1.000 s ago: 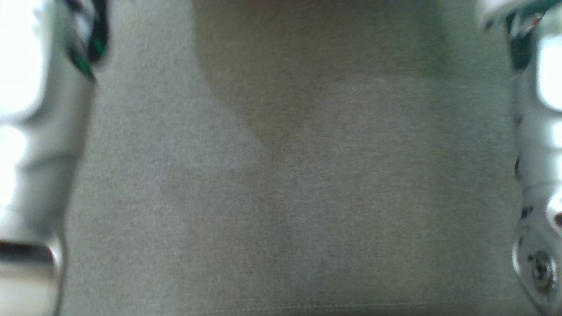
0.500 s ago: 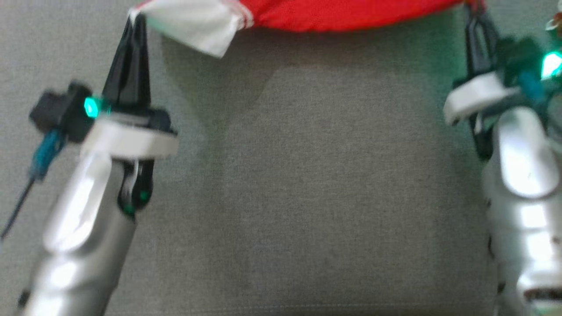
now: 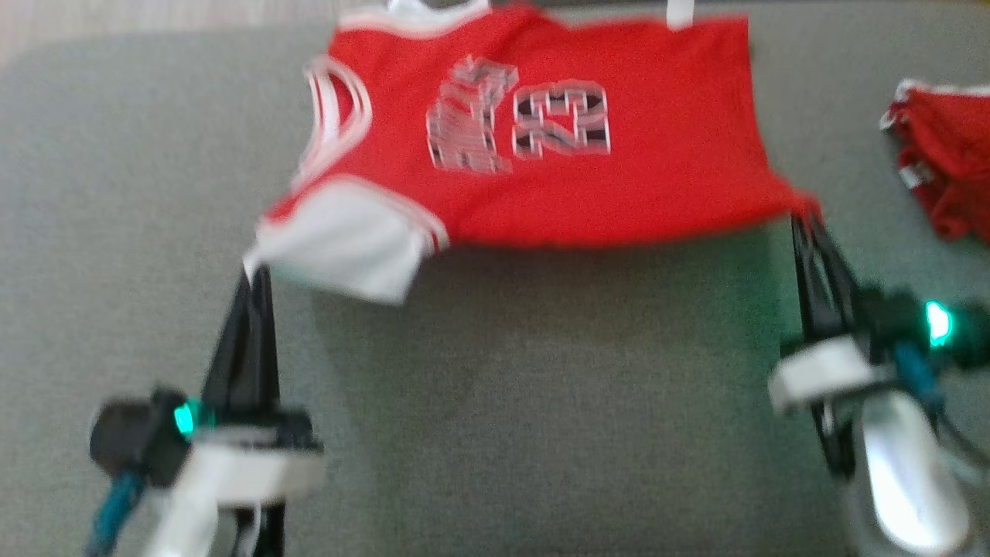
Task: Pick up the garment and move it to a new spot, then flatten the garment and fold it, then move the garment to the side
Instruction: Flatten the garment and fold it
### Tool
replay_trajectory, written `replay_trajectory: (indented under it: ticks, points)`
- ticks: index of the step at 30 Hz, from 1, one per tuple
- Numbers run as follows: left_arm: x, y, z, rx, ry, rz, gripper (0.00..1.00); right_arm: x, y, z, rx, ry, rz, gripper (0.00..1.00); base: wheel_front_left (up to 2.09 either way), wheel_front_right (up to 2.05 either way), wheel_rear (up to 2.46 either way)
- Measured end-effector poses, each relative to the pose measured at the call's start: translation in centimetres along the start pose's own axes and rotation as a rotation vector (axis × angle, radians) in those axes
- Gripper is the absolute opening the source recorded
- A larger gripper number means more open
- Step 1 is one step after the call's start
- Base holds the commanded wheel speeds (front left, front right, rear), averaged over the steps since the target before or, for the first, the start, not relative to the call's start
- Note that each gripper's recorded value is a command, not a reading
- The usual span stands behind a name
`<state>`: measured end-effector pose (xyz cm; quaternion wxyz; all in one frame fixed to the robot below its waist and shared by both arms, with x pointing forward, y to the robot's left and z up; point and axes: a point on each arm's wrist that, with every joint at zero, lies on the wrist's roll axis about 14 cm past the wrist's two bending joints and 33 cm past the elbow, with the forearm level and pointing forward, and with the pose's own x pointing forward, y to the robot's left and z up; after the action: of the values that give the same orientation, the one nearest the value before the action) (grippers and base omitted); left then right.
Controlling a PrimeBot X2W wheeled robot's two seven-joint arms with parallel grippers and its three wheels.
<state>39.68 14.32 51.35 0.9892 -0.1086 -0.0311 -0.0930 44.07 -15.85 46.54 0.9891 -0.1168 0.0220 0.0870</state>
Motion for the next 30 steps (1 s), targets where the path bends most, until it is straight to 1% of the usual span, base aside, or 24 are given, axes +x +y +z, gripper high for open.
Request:
replay_trajectory:
  ticks: [4, 8, 15, 18, 22, 25, 30]
  points:
    - [-3.9, -0.4, 0.3, 0.001, 0.012, 0.028, 0.00, -4.3, 0.4, -1.0, 0.028, 0.033, -0.016, 0.00, 0.00, 0.00, 0.00]
    - [-7.2, -0.5, 1.0, 0.014, 0.025, 0.051, 0.00, -7.4, 0.7, -0.8, 0.063, 0.034, -0.031, 0.00, 0.00, 0.00, 0.00]
    - [-10.1, -0.8, 0.1, 0.008, 0.089, 0.056, 0.00, -9.5, 1.2, -1.0, 0.081, 0.082, -0.027, 0.00, 0.00, 0.00, 0.00]
    - [-10.3, -1.4, -1.2, 0.003, 0.144, 0.023, 0.00, -9.7, 2.0, -2.3, 0.088, 0.159, -0.003, 0.00, 0.00, 0.00, 0.00]
    - [-9.5, -1.5, -3.0, 0.037, 0.219, -0.031, 0.00, -9.8, 2.7, -4.0, 0.092, 0.246, 0.018, 0.00, 0.00, 0.00, 0.00]
    - [-7.7, -1.2, -3.3, 0.064, 0.236, -0.062, 0.00, -9.2, 3.2, -4.3, 0.096, 0.271, 0.034, 0.00, 0.00, 0.00, 0.00]
    - [-3.8, -1.1, -3.3, 0.122, 0.259, -0.134, 0.00, -7.0, 2.7, -4.2, 0.088, 0.300, 0.047, 0.00, 0.00, 0.00, 0.00]
